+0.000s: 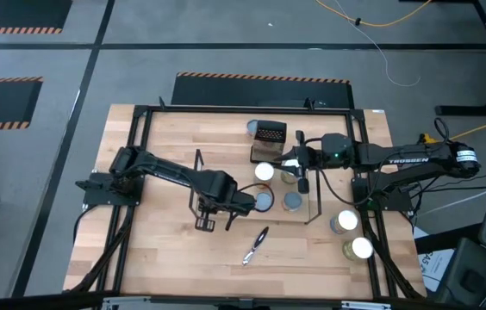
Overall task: Pick and place cans onto a shelf
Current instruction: Put the canned mixed fruit on the shelf
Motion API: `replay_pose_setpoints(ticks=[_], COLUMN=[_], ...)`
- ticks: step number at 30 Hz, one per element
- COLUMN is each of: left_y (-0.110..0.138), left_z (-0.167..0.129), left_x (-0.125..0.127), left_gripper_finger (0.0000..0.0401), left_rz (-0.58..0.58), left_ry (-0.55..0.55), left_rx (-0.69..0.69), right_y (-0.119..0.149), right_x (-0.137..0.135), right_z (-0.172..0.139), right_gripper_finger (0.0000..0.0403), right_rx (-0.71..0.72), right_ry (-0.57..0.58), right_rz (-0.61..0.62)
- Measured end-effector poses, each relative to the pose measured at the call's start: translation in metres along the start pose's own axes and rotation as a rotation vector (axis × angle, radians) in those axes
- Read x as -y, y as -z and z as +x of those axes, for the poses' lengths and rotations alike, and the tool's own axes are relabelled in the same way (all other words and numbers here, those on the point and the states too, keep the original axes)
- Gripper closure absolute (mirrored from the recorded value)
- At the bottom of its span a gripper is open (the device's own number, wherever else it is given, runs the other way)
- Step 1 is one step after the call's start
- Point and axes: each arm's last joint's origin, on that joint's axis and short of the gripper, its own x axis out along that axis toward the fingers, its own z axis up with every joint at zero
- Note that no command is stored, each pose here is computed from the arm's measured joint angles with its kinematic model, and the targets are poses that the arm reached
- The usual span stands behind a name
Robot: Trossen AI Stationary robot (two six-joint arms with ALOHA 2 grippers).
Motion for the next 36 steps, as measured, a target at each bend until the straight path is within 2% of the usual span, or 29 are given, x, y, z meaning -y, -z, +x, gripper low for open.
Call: replay_pose_setpoints(ticks=[7, 12, 17, 24, 36], left_y=[0.0, 0.0, -0.001, -0.001, -0.009], left_z=[0.0, 0.0, 0.0, 0.0, 0.0], left_x=[-0.001, -0.003, -0.007, -0.013, -0.013], left_gripper_finger=[0.0383, 0.0389, 0.0394, 0.0376, 0.0383], left_rz=[-0.001, -0.003, -0.015, -0.03, -0.039], left_ry=[-0.024, -0.064, -0.064, -0.062, -0.054], left_rx=[0.004, 0.009, 0.008, 0.009, 0.081], right_y=[0.001, 0.003, 0.005, 0.006, 0.006], right_x=[0.0, -0.001, -0.001, -0.001, -0.001], right_z=[0.0, 0.0, 0.0, 0.0, 0.0], right_gripper_finger=[0.0304, 0.0304, 0.0304, 0.0304, 0.0304], right_rx=[-0.01, -0.035, -0.056, -0.059, -0.059], right_ry=[-0.002, -0.006, -0.011, -0.011, -0.011], right_rz=[0.001, 0.002, 0.003, 0.003, 0.003])
